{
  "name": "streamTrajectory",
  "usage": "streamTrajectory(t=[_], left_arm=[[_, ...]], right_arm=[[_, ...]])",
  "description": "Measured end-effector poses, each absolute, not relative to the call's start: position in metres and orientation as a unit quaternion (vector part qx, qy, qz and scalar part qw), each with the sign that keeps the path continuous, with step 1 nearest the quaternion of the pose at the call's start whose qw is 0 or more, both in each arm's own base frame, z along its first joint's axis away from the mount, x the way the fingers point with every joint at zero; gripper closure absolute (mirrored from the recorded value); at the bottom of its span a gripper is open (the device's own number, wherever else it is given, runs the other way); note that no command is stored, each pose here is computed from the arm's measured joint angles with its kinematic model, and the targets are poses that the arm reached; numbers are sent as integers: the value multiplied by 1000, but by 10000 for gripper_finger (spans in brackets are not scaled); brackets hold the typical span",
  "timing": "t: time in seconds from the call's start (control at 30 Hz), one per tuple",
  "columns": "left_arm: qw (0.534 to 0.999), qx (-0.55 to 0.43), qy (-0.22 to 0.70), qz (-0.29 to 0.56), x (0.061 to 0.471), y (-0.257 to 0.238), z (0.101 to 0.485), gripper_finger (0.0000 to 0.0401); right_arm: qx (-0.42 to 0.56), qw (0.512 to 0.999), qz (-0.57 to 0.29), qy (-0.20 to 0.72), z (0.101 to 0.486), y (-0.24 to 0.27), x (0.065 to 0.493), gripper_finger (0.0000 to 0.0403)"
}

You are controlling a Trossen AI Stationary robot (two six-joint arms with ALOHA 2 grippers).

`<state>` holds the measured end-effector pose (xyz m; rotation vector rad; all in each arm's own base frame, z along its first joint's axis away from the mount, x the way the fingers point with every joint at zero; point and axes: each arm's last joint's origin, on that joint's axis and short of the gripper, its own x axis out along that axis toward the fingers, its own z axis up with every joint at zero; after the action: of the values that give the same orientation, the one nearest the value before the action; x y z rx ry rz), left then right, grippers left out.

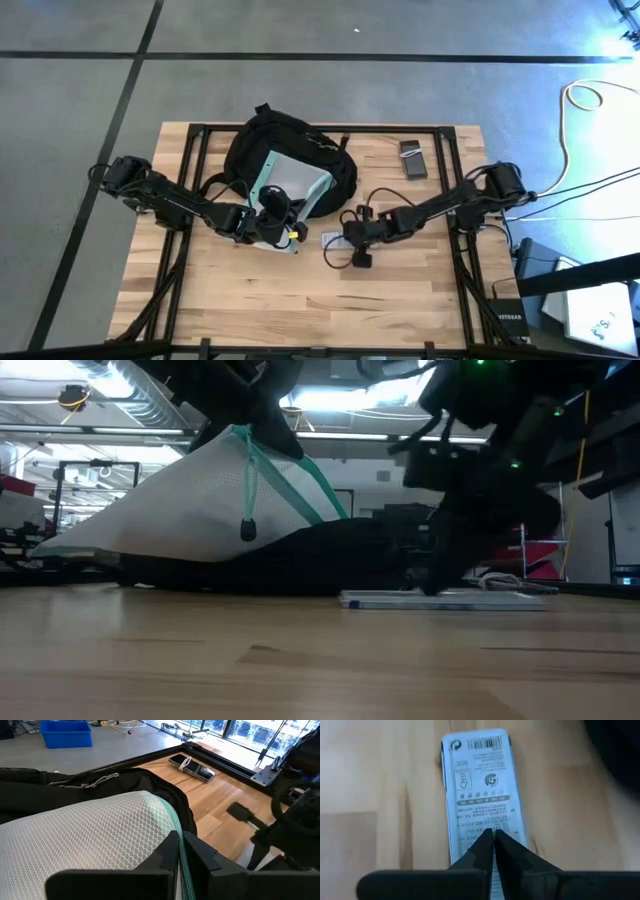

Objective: Unpack backpack
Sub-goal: Put the tin pencil case into the blue zip bag

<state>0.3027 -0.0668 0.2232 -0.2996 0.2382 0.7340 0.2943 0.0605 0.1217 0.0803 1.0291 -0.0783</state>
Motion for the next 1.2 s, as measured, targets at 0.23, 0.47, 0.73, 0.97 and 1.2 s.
streamTrajectory(t=[0.23,0.47,0.73,0.97,1.2], left_arm=[[916,-146,116,356,303,-67,223,395],[916,-145,116,357,303,-67,223,395],[916,-145,116,357,303,-67,223,395],[916,-145,116,357,303,-67,223,395],[916,-146,116,357,303,-67,223,395]], right_arm=[[66,871,-11,487,107,58,303,402],[45,881,9,471,125,57,296,402],[55,901,17,431,155,58,291,398],[37,893,12,449,150,63,288,308],[19,897,-16,442,150,70,286,133]])
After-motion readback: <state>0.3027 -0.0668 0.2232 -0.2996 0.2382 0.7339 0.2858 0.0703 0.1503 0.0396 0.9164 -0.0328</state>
